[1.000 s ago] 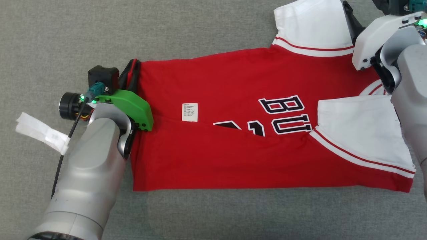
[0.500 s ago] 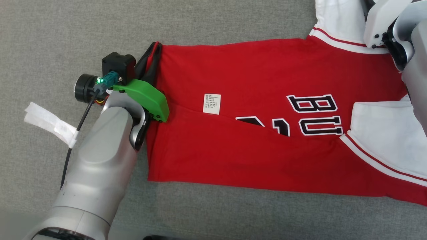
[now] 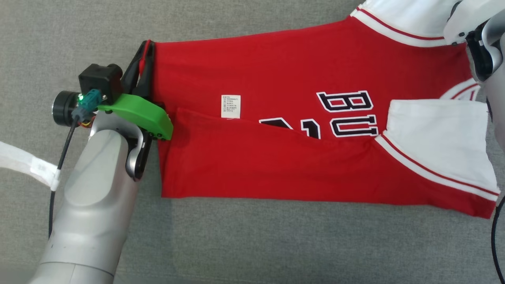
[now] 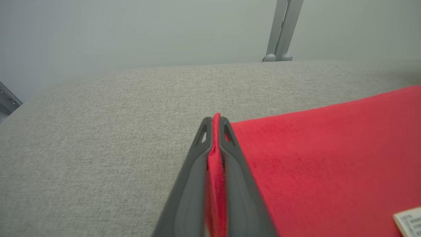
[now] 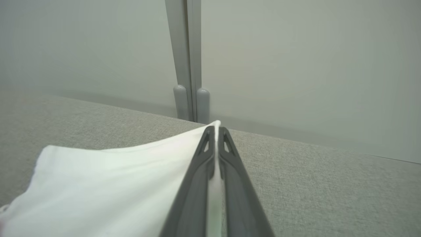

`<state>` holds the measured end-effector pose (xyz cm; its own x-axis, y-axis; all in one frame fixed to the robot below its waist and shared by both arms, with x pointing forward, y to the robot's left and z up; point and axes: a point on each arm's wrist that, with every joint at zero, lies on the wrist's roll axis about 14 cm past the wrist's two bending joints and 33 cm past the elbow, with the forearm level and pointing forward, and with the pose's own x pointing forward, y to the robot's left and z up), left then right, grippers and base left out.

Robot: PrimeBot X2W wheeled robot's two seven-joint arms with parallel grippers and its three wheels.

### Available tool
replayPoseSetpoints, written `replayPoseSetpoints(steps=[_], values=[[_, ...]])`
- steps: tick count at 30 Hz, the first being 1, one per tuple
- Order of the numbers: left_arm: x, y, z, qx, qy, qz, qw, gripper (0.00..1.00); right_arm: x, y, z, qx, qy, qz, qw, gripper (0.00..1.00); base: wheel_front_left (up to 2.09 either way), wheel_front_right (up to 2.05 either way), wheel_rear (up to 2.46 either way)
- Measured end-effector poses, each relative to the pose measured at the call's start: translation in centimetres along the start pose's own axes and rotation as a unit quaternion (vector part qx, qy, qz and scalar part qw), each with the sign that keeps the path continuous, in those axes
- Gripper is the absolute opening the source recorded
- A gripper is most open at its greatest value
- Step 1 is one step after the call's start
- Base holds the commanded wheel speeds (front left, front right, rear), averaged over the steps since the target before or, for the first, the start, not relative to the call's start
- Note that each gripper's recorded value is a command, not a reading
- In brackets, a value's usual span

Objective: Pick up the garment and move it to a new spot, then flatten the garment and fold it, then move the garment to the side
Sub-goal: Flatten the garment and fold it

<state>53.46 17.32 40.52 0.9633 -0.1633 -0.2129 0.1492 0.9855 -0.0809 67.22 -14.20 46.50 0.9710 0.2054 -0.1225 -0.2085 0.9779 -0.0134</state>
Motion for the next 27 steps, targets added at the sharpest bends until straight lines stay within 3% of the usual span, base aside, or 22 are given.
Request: replayPoseSetpoints(steps=[3,9,27], values=[[-0.6,0.3,1.0,0.008,-0.015,0.004,1.0,0.0,-1.2,-0.3,2.2,0.008,-0.04,-0.005,0.999,0.0,0.0,0.0,0.0],[-2.4,-0.2,1.2,0.02,-0.021,0.002,1.0,0.0,-4.9,0.2,3.1,0.023,-0.07,-0.006,0.997,0.0,0.0,0.0,0.0],[-7.8,-3.9,0.2,0.033,-0.021,-0.028,0.999,0.0,-18.2,-1.0,-1.7,0.102,-0.04,-0.057,0.992,0.0,0.0,0.0,0.0]])
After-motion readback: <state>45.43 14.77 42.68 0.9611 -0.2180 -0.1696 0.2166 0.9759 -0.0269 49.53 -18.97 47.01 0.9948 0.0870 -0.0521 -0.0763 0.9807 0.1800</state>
